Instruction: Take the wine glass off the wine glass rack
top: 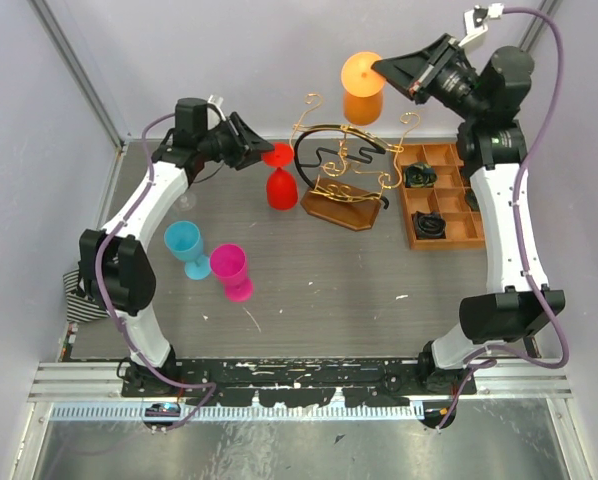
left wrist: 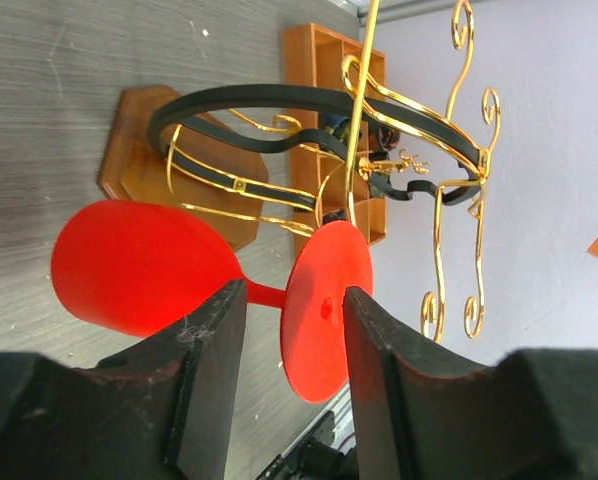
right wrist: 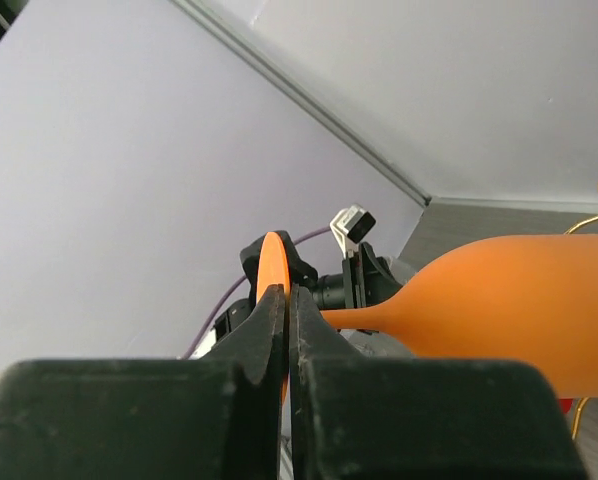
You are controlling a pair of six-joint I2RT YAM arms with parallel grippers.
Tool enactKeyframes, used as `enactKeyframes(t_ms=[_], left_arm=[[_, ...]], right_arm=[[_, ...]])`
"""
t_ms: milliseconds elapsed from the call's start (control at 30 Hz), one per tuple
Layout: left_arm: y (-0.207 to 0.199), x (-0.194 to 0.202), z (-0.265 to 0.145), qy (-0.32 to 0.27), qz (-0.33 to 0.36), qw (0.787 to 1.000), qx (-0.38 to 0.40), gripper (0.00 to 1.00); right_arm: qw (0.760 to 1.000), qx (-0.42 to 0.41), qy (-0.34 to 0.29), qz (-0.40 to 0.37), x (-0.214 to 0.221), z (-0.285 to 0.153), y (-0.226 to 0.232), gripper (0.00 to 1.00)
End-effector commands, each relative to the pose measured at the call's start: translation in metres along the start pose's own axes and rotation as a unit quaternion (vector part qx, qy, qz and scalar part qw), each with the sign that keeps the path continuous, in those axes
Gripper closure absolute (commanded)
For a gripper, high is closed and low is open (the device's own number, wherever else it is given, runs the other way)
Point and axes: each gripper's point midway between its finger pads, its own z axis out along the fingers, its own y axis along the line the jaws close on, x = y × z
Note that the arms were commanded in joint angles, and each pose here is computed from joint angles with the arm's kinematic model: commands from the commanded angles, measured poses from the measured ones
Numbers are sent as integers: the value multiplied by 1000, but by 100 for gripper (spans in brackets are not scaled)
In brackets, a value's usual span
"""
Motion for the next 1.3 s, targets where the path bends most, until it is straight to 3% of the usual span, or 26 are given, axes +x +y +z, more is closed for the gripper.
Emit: enactKeyframes(t_ms=[0, 200, 433, 700, 967, 1267], left_arm=[[-25, 5, -12, 2, 11, 999, 41, 52], [-26, 10, -17, 9, 13, 999, 44, 79], [-29, 8, -24, -1, 24, 999, 38, 100], [-40, 3, -29, -12, 13, 999, 48, 100], [-50, 17, -31, 21, -11, 996, 81, 100], [-69, 25, -7, 70, -26, 991, 115, 100]], right_arm=[[998, -36, -29, -38, -20, -23, 37, 99], [999, -32, -30, -32, -22, -28, 31, 99], [999, -29, -26, -27, -20, -29, 25, 99], [999, -27, -25, -25, -19, -32, 23, 99], [999, -22, -33, -28, -24, -40, 22, 99], [999, -16, -37, -26, -29, -41, 14, 99]])
